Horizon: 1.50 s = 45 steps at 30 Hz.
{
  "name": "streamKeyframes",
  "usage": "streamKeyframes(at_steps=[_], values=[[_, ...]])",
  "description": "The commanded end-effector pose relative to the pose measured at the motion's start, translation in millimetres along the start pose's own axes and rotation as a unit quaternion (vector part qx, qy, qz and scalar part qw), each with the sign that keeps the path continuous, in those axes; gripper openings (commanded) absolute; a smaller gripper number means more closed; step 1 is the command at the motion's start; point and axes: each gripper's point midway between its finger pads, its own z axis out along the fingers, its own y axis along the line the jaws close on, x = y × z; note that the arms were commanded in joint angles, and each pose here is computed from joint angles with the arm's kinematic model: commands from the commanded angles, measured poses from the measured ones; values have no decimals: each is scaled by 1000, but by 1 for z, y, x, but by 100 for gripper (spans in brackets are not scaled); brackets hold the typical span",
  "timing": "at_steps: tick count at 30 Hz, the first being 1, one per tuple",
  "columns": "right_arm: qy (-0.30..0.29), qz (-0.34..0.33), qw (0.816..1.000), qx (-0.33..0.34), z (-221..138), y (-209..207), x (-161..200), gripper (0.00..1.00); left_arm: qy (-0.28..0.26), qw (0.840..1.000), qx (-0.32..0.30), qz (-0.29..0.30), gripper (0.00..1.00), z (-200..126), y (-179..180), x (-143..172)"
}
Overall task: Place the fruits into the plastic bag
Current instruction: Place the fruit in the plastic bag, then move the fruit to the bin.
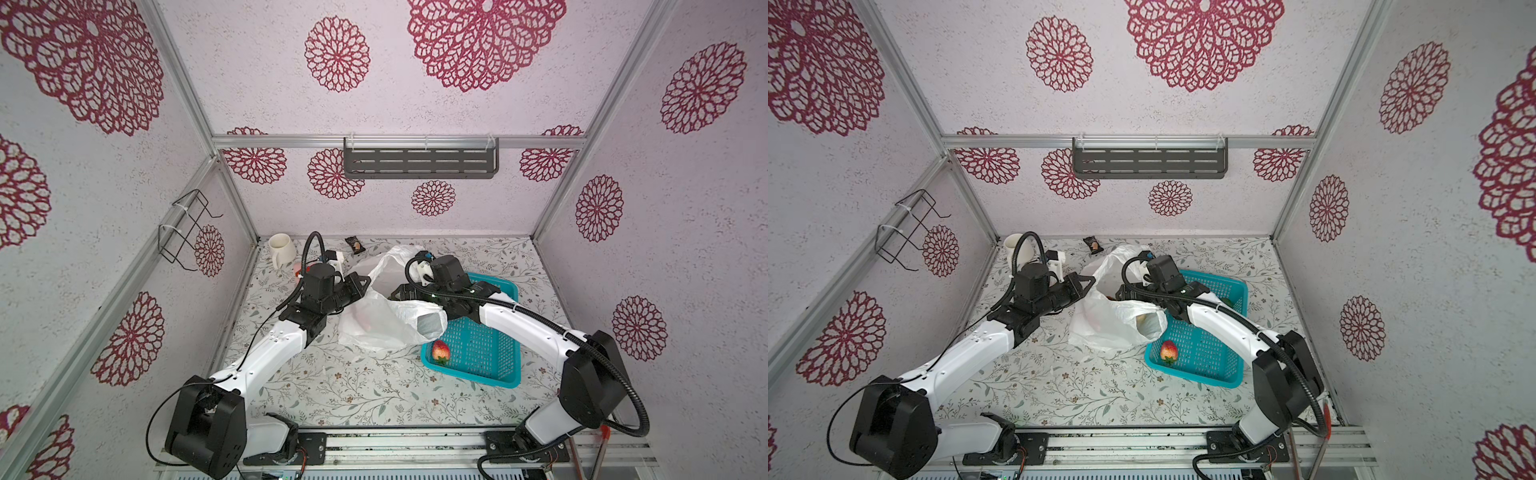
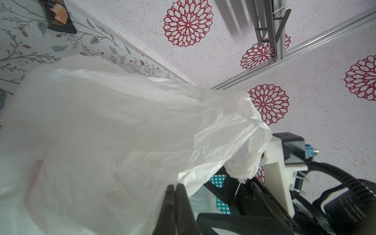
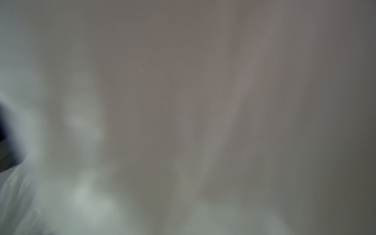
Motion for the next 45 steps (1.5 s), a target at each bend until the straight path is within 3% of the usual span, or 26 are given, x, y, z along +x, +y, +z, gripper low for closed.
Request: streamKeyframes(at_steps=[1,7,11,15,18,21,25,30,45], values=[[-25,-28,999,-11,-28,8,-8,99,-11,1000,-4,4,0,-2,0,-3],[-79,-13,995,56,-87,-25,-3,99,-14,1000,-10,10,0,1,2,-6],[-140,35,980,137,-133,-68,-10,99,-13,1000,-9,11,0,5,2,-7],[-200,135,941,237,-170,-128,-4,99,-8,1000,-5,10,0,9,-1,-7],[-214,207,913,279,-179,-161,11,99,-9,1000,-3,9,0,8,-1,-8],[-188,243,918,251,-154,-169,21,99,-11,1000,-5,10,0,6,-1,-8],[-103,285,927,219,-100,-174,40,99,-9,1000,-4,10,0,5,-1,-6],[-79,342,920,176,-54,-177,47,99,-12,1000,-5,9,0,2,0,-6],[-38,366,903,222,0,-208,59,98,-22,1000,-16,15,0,-4,7,-5]])
